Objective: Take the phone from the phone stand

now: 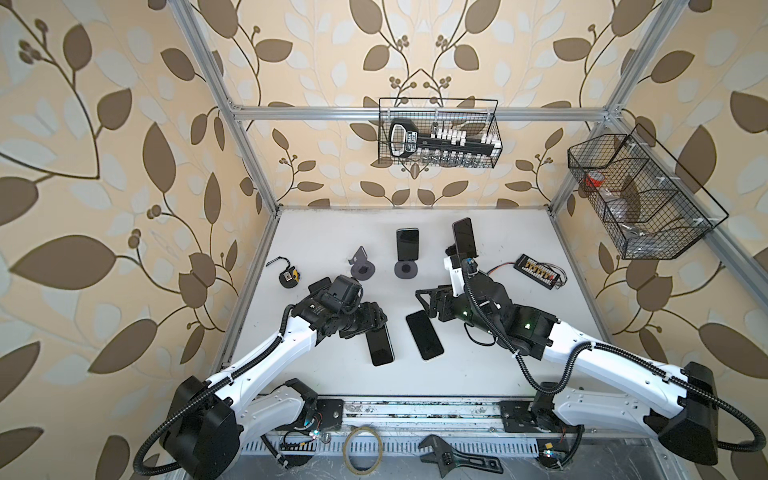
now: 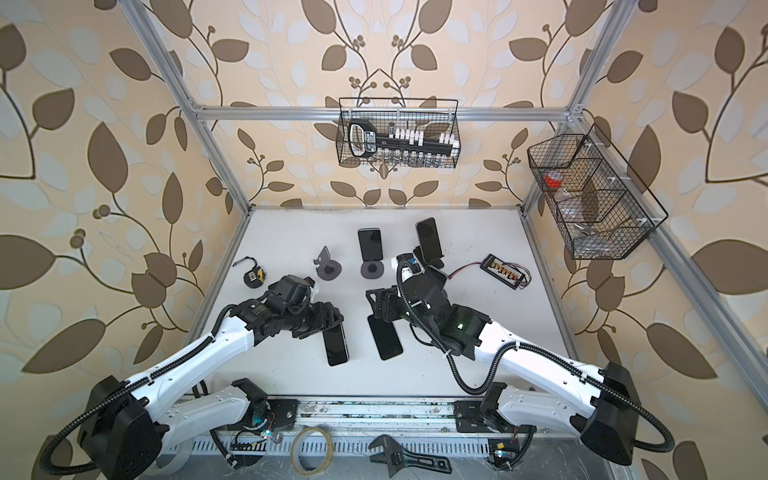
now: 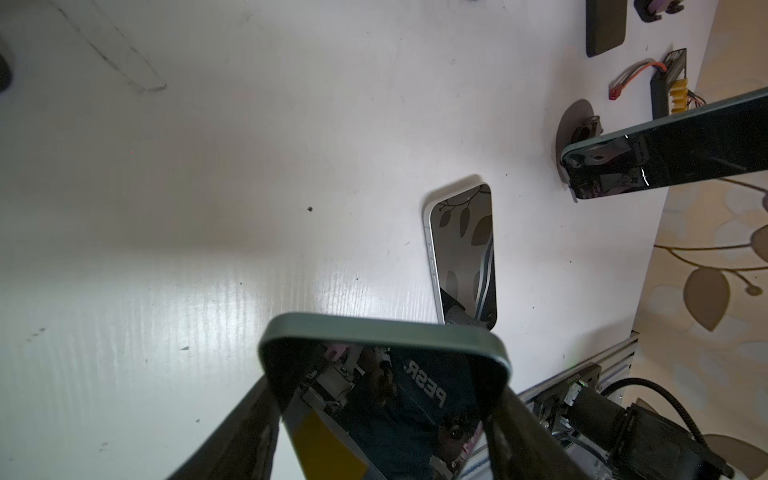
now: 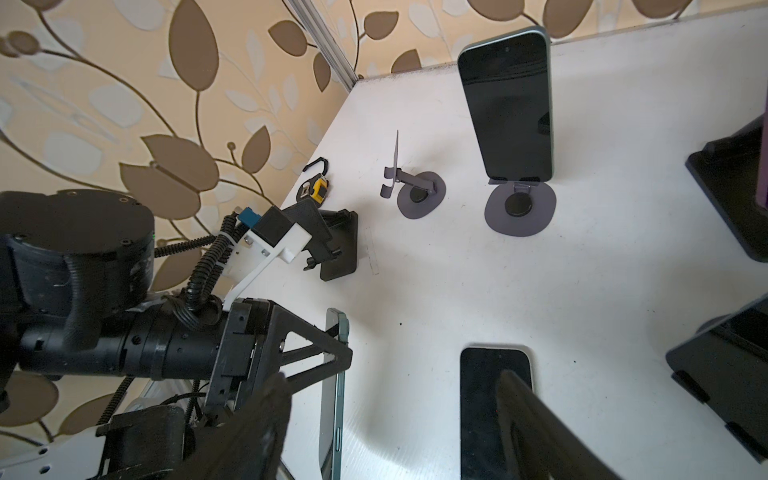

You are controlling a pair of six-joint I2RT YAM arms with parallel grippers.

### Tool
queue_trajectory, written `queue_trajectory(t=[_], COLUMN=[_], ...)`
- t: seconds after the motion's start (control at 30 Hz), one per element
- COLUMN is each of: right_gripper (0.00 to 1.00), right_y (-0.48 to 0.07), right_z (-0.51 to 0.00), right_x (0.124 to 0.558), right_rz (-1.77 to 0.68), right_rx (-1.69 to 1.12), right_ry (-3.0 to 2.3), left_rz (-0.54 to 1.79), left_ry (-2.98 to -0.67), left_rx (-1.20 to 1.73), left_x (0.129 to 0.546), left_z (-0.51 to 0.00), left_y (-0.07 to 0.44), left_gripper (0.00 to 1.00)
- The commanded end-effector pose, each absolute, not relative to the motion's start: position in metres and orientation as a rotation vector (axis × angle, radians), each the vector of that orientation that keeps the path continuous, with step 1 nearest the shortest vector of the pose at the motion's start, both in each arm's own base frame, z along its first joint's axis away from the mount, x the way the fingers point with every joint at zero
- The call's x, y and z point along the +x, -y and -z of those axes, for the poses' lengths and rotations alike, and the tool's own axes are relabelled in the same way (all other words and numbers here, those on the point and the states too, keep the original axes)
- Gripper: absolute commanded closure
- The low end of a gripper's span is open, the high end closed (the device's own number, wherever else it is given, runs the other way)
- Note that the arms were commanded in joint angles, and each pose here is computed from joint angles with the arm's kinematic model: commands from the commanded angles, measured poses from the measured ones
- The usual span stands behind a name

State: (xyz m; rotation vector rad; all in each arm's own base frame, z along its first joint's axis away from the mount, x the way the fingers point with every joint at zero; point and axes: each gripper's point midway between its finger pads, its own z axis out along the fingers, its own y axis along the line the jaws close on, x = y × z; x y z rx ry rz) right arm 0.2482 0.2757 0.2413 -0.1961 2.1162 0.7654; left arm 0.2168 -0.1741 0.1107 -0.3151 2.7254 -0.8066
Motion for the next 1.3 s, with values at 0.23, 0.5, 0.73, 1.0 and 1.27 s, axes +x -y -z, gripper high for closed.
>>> queue_trajectory(t=[0.23,0.5,0.73,1.0,1.27], right_gripper=[0.21,0.21,0.21,0.20,0.20], right_y=[-0.269,-0.273,-0.274,-0.276,-0.270], right_z=[-0.237,-0.238,-0.241,-0.242,-0.236], right_x=[0.248,0.249,0.250,0.253,0.251], right_rz=[-0.750,-0.759,-0.755,-0.749,-0.734], right_rx=[-0.193,-0.201,-0.207,-0.206,-0.191], right_ry=[-2.120,-2.126,-2.122,-2.123,-2.131], left_rz=[0.933,0.934,0.915,0.873,0.869], left_ry=[-2.693,-2.705,-2.759,-2.815,-2.824], left_rx=[-0.414,-0.467,-0.520,-0.552,-0.592], left_x=[0.219,0.221,0.217,0.215,0.213], left_z=[-0.108,-0.103,-0.093,-0.089,-0.082], left_y=[0.187,0.188,0.188,0.187,0.185], left_gripper=[1.00,1.00,1.00,1.00,1.00])
